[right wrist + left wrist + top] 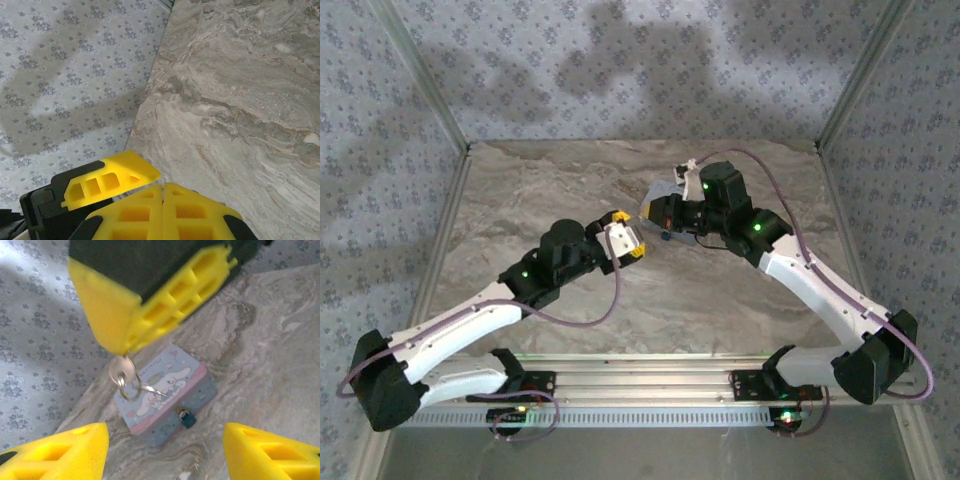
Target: Unlock the padlock with the key
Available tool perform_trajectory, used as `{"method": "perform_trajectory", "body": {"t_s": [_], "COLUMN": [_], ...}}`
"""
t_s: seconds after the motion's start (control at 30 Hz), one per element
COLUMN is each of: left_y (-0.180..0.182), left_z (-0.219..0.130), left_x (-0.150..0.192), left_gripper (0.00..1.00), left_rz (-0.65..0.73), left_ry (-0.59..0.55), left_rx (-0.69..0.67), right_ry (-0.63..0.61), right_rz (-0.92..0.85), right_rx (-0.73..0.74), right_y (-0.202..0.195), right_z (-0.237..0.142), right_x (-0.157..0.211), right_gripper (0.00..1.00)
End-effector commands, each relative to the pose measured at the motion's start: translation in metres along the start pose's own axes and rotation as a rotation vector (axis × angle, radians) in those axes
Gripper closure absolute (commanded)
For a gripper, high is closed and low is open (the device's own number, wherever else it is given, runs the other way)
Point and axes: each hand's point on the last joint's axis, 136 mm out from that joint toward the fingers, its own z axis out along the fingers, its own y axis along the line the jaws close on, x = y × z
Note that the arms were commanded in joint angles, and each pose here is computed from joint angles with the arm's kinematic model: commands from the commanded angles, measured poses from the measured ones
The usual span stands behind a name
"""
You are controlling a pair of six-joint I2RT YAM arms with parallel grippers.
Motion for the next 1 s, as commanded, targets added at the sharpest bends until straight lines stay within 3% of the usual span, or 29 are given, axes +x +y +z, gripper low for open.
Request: {"method": "perform_trajectory", "body": {"t_s": [0.0, 0.6, 0.87, 0.97], "left_y": [0.030, 0.029, 0.026, 0.024], "left_z": [0.001, 0.022, 0.031, 0.032], "left_x": [-0.033, -0.038, -0.031, -0.032], "left_gripper": [0.38, 0.47, 0.67, 0.79], "left_rz": [0.002, 0.026, 0.053, 0.060], "left_ry": [-0.085, -0.117, -0.092, -0.095], "left_rx": [-0.095, -0.076, -0.075, -0.070], "right_ry": [-0.003, 0.009, -0.003, 0.002], "right_rz": [0.051, 0.128, 0.154, 0.165], "right_rx": [0.051, 0.078, 0.079, 0.083], "right_y": [-0.008, -0.016, -0.019, -0.022], "right_z": [-0.001, -0.001, -0.003, -0.001], "right_x": [0.003, 0.007, 0.006, 0.007], "right_gripper": [1.00, 1.00, 1.00, 1.00]}}
